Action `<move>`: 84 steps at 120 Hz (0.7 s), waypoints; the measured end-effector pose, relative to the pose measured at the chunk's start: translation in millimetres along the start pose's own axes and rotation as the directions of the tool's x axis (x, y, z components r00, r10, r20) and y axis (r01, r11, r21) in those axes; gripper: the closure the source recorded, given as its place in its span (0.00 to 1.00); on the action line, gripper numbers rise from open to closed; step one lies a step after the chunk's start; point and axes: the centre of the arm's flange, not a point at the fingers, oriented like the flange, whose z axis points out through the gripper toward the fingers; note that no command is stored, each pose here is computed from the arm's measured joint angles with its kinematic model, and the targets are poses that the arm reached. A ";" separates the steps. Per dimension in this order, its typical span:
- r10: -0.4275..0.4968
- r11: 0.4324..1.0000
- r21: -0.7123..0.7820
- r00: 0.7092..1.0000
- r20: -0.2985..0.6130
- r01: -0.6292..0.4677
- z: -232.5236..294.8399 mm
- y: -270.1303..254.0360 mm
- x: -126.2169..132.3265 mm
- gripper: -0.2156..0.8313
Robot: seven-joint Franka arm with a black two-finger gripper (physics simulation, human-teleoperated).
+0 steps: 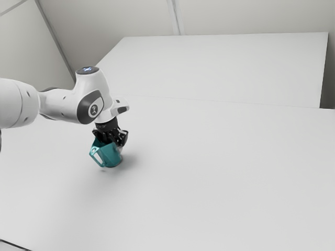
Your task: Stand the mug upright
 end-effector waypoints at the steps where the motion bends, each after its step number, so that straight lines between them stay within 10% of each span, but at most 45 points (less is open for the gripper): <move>1: -0.001 1.000 0.000 1.000 0.000 0.001 0.0 0.0 0.0 0.67; 32: -0.015 1.000 -0.003 1.000 -0.008 0.015 -3.2 -0.1 1.4 0.34; 84: -0.008 1.000 -0.015 0.993 -0.116 0.006 -109.4 13.7 -4.7 0.22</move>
